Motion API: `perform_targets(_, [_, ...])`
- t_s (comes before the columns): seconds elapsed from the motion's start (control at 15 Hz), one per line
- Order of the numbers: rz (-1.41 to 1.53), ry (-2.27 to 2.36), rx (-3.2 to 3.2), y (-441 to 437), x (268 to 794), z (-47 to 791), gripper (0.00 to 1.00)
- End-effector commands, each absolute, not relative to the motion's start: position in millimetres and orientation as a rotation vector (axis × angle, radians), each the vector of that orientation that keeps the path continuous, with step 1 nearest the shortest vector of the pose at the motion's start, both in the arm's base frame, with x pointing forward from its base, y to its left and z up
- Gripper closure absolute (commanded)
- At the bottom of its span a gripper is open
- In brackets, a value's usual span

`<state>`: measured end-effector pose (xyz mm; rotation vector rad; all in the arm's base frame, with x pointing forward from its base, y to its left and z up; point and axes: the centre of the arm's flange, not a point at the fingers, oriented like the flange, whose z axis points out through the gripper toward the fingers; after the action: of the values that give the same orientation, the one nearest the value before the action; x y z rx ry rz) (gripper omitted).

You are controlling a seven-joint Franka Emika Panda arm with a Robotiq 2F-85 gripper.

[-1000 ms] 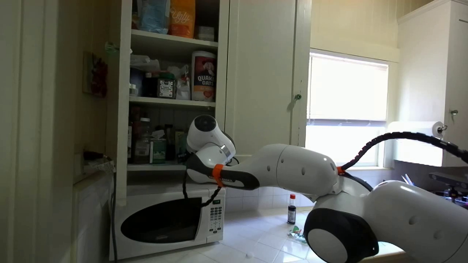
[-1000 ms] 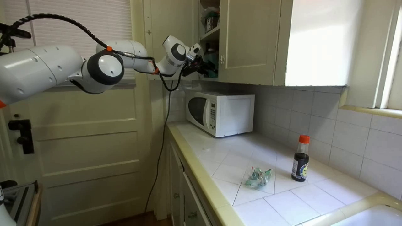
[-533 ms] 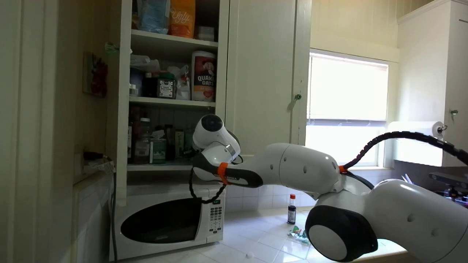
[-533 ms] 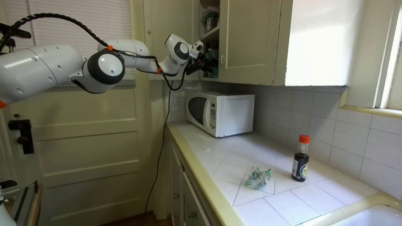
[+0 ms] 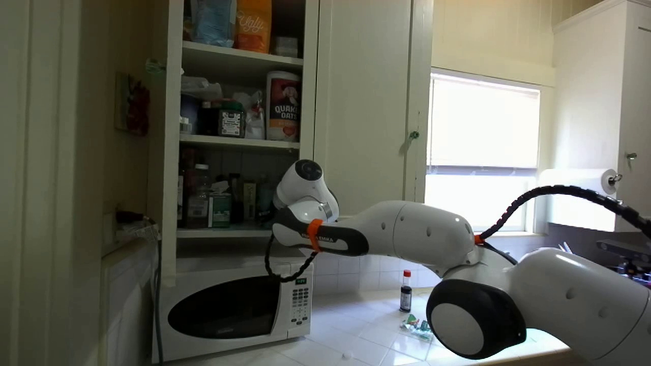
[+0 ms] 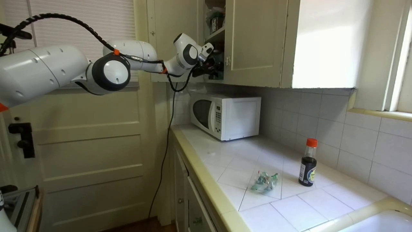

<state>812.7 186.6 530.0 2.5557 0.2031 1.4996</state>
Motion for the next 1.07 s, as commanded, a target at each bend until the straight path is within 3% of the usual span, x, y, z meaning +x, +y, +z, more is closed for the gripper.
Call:
perform_targets(0.0, [1.492, 0.271, 2.582, 198.9, 879.3, 544.8, 0.47])
perform_targets(0.13, [1.485, 0.269, 2.589, 198.5, 880.1, 544.1, 0.47])
perform_targets(0.2, [1.475, 0.279, 2.595, 198.1, 879.7, 543.6, 0.09])
perform_targets(0.33, [1.466, 0.279, 2.601, 197.7, 877.8, 540.8, 0.0])
perform_targets(1.0, [1.302, 0.246, 2.615, 207.7, 833.7, 522.2, 0.0])
